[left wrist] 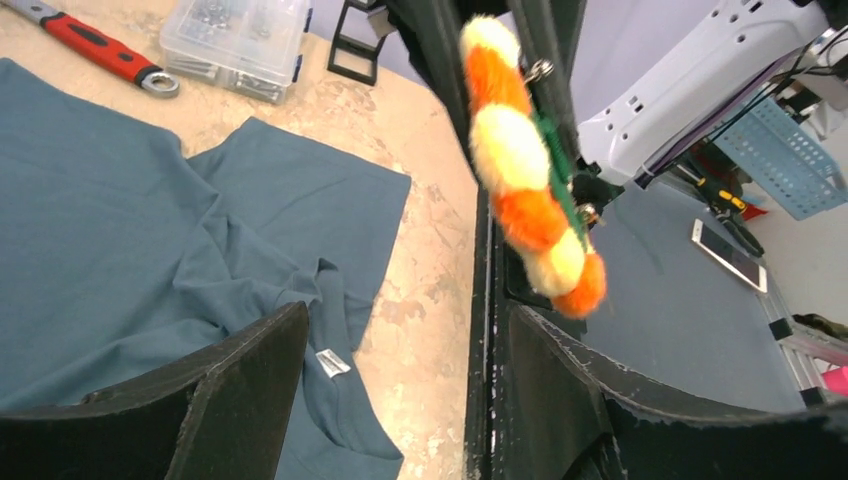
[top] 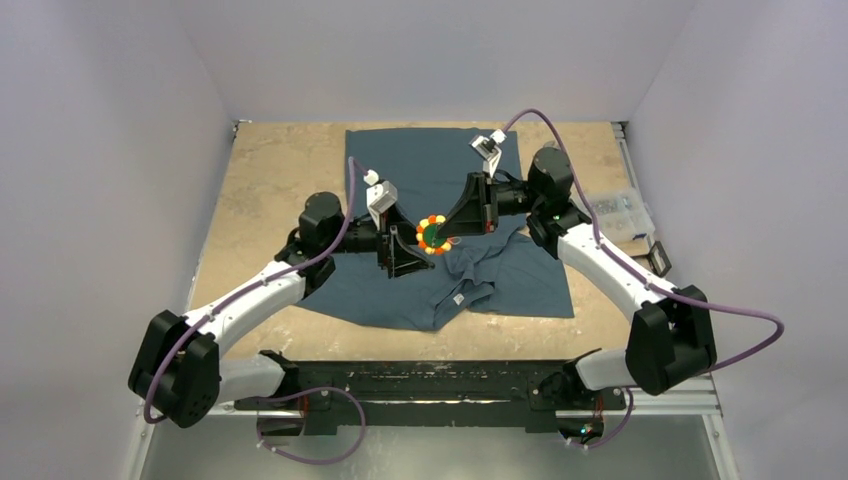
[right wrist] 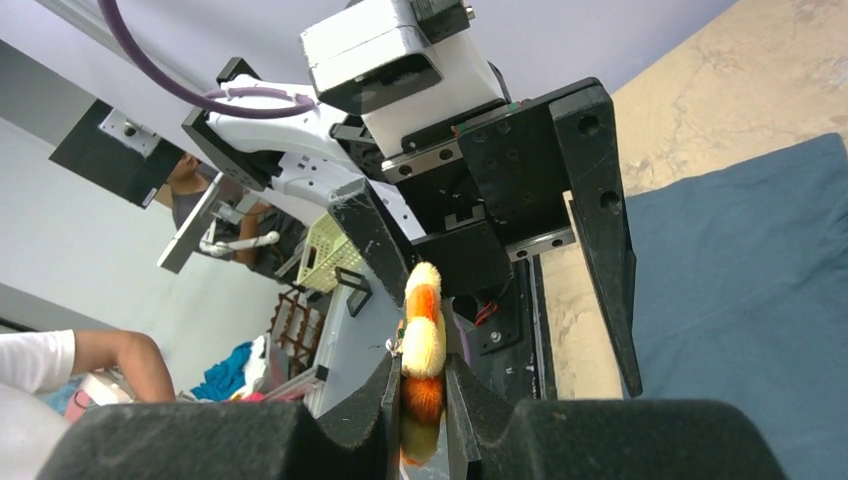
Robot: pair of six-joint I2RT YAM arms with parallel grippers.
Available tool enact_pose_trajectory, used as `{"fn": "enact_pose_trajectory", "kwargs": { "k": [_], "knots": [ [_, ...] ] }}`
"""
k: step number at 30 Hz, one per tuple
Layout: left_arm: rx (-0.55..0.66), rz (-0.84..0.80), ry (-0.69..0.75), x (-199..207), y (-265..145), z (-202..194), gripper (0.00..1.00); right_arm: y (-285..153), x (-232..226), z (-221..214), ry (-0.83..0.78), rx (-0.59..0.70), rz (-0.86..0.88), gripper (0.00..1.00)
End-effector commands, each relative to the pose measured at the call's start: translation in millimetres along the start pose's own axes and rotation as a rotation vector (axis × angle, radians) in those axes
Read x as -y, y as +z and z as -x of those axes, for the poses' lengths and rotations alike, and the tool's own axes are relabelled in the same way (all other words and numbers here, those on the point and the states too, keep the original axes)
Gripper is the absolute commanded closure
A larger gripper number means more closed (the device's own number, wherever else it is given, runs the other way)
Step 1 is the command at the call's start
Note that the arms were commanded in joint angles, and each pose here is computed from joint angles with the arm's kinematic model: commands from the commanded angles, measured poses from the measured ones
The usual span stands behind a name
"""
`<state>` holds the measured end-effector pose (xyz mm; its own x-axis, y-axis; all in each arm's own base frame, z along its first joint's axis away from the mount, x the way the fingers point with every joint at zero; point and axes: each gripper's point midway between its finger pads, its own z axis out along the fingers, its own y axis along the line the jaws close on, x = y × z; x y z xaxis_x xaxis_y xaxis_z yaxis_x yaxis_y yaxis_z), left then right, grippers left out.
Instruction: Remove the brooch from the garment
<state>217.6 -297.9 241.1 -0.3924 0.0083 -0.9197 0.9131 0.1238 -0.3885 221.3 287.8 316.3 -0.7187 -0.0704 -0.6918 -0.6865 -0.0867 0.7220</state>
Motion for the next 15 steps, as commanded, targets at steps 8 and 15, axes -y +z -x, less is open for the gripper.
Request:
{"fn": "enact_pose_trajectory", "kwargs": {
  "k": [8, 15],
  "knots": [
    [0.081, -0.115, 0.048, 46, 8, 37, 0.20, 1, 1, -4, -0.033, -0.014, 0.005, 1.00],
    [0.117, -0.064, 0.008, 40, 11, 53, 0.21, 0, 2, -14, -0.045, -0.038, -0.004, 1.00]
  ]
}}
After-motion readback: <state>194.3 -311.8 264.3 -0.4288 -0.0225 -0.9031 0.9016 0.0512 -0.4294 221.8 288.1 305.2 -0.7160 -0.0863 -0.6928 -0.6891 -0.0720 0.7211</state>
